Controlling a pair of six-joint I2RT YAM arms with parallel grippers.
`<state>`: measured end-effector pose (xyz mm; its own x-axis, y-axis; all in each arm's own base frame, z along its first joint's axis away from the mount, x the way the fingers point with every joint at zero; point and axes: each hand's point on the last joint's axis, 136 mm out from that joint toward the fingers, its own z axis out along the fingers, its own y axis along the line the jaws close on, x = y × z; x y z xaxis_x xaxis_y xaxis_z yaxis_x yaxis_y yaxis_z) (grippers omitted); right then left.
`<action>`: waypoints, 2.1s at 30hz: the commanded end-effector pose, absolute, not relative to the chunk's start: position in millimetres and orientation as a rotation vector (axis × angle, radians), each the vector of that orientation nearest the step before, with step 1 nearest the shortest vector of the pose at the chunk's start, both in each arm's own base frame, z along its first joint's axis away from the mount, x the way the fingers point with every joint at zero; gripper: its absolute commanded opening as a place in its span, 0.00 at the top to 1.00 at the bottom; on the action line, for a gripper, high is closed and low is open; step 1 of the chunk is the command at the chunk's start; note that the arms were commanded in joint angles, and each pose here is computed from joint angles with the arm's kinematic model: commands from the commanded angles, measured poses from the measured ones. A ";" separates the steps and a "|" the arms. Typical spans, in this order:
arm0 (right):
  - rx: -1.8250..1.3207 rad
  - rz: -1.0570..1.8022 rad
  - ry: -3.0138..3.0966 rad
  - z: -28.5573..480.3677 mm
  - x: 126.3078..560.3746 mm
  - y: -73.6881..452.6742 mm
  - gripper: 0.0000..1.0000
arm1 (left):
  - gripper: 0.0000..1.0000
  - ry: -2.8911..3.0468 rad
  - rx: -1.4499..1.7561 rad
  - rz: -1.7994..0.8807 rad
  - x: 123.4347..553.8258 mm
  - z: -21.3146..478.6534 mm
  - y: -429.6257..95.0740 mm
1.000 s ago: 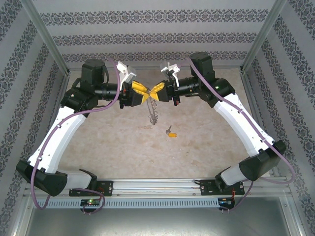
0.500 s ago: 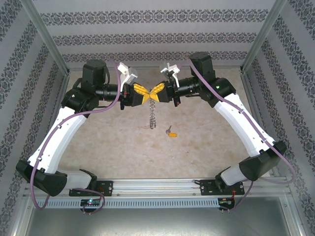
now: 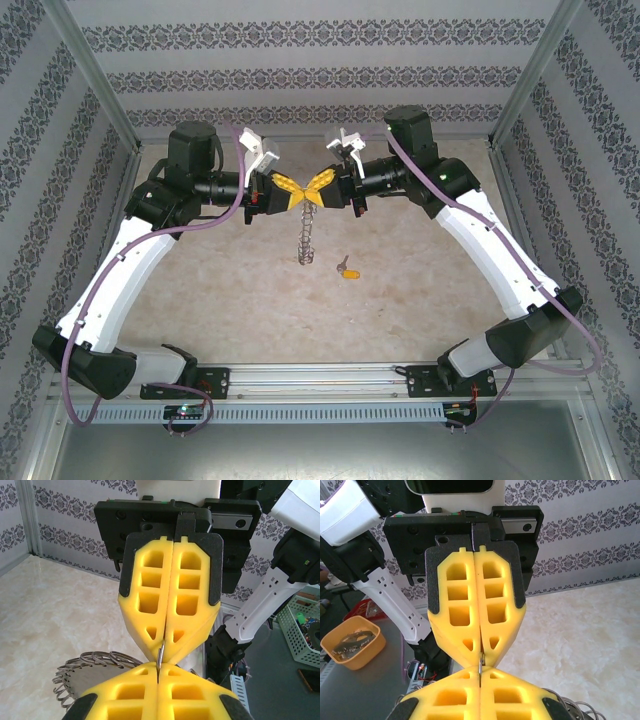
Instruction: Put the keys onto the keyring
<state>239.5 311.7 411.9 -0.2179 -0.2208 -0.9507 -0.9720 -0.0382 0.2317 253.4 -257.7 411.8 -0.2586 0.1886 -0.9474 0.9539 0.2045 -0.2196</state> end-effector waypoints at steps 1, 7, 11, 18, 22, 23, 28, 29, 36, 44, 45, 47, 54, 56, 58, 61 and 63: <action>-1.339 1.289 1.416 430.8 225.4 312.5 0.87 | 1.00 1.564 1.135 -1.117 252.1 420.4 -262.2; -1.252 1.187 1.480 428.2 238.4 302.5 0.62 | 1.00 1.533 1.112 -1.133 254.8 428.3 -259.1; -1.210 1.156 1.494 429.1 242.4 292.5 0.63 | 1.00 1.499 1.087 -1.149 255.2 437.4 -256.1; -1.182 1.162 1.505 429.4 243.5 287.2 0.67 | 1.00 1.454 1.080 -1.192 254.0 447.2 -256.6; -1.171 1.158 1.507 430.6 246.8 288.1 0.67 | 1.00 1.434 1.085 -1.214 252.7 451.5 -257.7; -1.168 1.164 1.504 431.6 247.4 288.7 0.67 | 1.00 1.430 1.087 -1.218 252.4 452.2 -257.7; -1.172 1.188 1.498 431.2 247.8 292.8 0.68 | 1.00 1.419 1.084 -1.233 251.6 454.5 -258.3; -1.172 1.190 1.490 432.8 247.5 293.4 0.67 | 1.00 1.417 1.083 -1.237 251.0 454.7 -258.3; -1.179 1.201 1.484 431.8 247.9 298.1 0.71 | 1.00 1.395 1.065 -1.258 250.9 459.5 -258.7; -1.201 1.204 1.462 432.9 245.5 299.6 1.00 | 1.00 1.390 1.054 -1.286 251.6 460.3 -259.8; -1.202 1.202 1.460 433.1 245.7 299.6 1.00 | 1.00 1.394 1.054 -1.287 251.8 459.5 -259.9; -1.209 1.193 1.448 434.9 244.4 299.0 1.00 | 1.00 1.403 1.063 -1.284 250.8 457.0 -259.7; -1.273 1.066 1.503 423.7 241.6 294.2 1.00 | 0.81 1.500 1.095 -1.168 252.4 436.0 -254.3; -1.319 1.031 1.541 416.1 238.6 291.6 1.00 | 0.74 1.518 1.106 -1.138 253.2 431.8 -252.7; -1.357 1.005 1.559 412.4 235.1 290.1 1.00 | 0.72 1.521 1.109 -1.132 253.4 430.3 -252.5; -1.387 0.980 1.562 413.7 232.8 288.2 1.00 | 0.72 1.520 1.116 -1.137 251.9 429.5 -254.0; -1.412 0.971 1.561 414.9 231.1 287.8 1.00 | 0.71 1.519 1.121 -1.140 250.8 429.2 -255.2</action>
